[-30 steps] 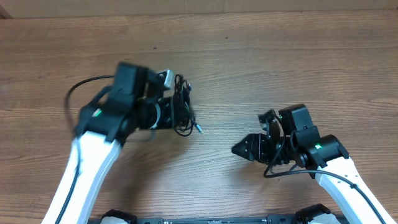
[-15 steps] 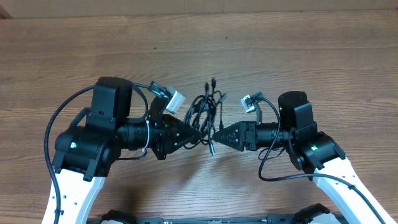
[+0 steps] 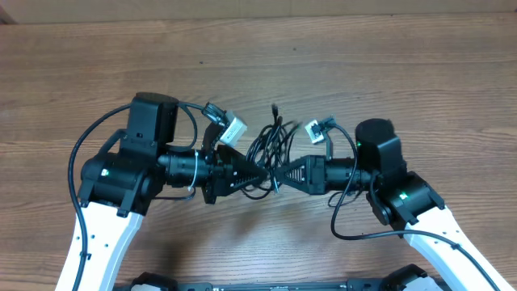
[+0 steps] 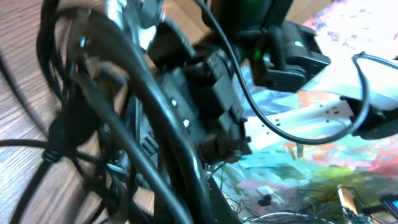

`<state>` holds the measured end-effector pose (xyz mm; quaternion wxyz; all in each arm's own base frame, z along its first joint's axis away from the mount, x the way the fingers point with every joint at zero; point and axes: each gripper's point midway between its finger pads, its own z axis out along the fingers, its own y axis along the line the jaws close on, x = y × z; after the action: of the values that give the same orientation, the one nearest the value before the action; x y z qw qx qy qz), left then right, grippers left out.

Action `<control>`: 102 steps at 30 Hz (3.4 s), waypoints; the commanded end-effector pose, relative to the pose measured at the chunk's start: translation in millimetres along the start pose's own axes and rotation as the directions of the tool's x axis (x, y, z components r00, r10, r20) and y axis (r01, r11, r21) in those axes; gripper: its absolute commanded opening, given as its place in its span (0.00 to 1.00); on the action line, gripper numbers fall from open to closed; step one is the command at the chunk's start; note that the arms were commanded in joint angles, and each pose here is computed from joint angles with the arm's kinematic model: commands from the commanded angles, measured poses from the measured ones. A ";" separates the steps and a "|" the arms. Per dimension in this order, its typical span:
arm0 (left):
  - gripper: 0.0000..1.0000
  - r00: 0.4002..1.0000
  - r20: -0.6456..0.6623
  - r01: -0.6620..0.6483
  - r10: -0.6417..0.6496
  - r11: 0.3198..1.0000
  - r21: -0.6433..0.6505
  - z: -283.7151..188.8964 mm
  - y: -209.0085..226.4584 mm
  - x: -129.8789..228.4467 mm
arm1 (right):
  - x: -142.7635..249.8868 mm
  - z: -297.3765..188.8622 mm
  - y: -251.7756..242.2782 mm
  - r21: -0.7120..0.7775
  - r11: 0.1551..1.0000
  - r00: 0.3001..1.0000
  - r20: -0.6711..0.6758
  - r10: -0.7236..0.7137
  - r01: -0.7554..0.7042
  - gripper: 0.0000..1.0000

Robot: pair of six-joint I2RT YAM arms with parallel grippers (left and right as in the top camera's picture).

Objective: Untangle cables

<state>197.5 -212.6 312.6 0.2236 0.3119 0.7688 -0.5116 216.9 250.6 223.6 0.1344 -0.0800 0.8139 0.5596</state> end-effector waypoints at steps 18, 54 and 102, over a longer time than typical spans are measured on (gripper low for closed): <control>0.04 0.517 0.787 0.837 -0.338 0.006 -0.547 -159.6 191.5 30.4 | 42.8 -92.2 -46.9 0.484 0.873 0.970 0.233 -0.066 -0.057 0.04; 0.04 0.978 0.154 0.095 -0.142 0.956 0.276 -35.1 7.7 -44.1 | -21.7 -29.6 25.0 0.225 0.953 0.919 0.294 -0.264 0.201 0.46; 0.93 0.688 0.450 0.699 -0.570 0.355 -0.620 -48.8 191.1 16.3 | 15.4 -60.4 44.0 0.284 0.919 0.901 0.262 -0.347 0.272 0.26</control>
<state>311.5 -124.3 194.3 0.1543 -0.1355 0.9474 -0.2457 168.8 217.3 281.4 0.3346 -0.1272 0.8113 0.4623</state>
